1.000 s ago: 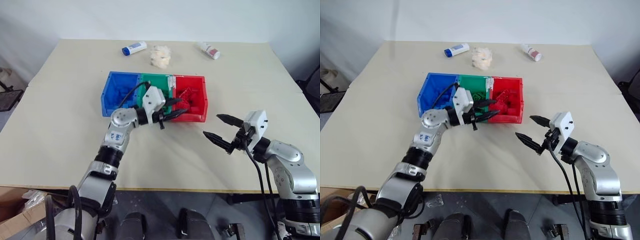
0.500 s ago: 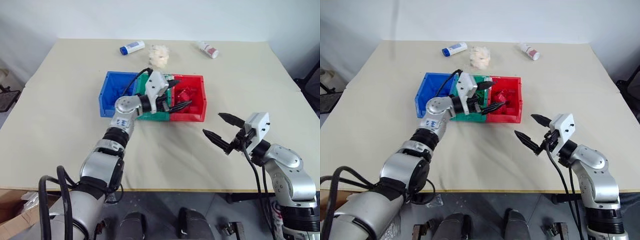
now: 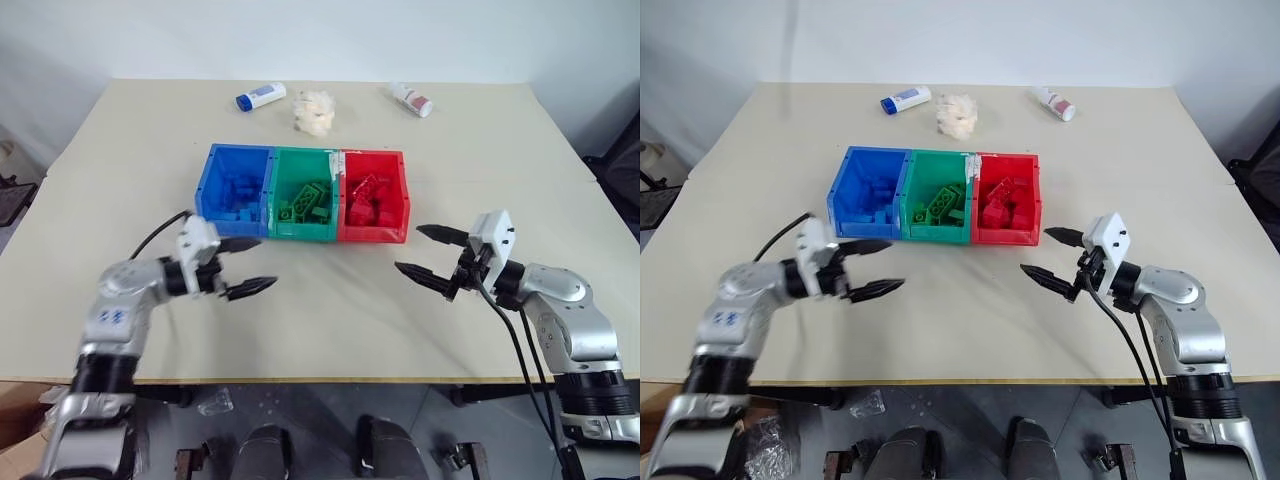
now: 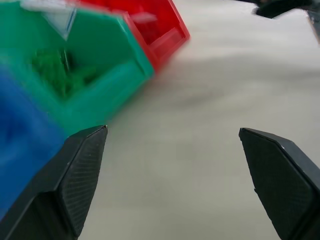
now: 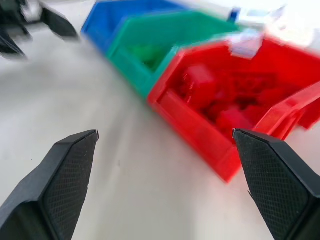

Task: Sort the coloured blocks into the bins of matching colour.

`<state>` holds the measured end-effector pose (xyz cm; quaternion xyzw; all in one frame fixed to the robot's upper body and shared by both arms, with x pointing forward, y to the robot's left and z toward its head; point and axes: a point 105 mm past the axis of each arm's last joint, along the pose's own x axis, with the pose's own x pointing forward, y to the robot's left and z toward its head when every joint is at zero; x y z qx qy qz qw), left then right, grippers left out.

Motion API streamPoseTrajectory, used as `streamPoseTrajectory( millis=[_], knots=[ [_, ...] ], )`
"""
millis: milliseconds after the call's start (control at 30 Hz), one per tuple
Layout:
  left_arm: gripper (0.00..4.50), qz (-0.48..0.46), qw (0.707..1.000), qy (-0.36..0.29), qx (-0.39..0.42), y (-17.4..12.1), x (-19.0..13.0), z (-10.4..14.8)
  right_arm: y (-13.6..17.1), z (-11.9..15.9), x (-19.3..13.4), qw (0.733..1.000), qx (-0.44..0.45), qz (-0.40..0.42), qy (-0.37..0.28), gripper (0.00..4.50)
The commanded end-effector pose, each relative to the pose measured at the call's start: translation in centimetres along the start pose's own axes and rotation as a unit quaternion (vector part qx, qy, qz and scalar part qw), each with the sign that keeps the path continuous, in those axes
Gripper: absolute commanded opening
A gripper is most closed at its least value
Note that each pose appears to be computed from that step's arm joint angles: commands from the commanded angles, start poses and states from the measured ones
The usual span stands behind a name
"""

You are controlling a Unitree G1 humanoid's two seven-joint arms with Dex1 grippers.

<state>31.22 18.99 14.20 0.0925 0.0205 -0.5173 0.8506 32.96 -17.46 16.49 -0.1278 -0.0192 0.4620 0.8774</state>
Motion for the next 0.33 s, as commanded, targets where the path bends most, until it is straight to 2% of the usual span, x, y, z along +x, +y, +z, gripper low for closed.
streamPoseTrajectory(
  millis=[33, 133, 333],
  knots=[
    [4.48, 0.054, 0.998, 0.008, 0.022, 1.2, -3.2, -0.2, -0.6, 0.2, -0.3, 0.999, -0.028, 0.021, 0.015, 4.5],
    [4.48, 0.087, 0.996, 0.011, 0.028, 2.2, -4.6, -0.3, -0.8, -0.2, -0.3, 0.999, -0.032, 0.033, 0.028, 4.5],
    [4.48, 0.106, 0.992, -0.01, 0.063, 3.4, -4.2, 1.1, -1.1, -0.4, 0.0, 0.999, -0.033, 0.03, 0.024, 4.5]
  ],
)
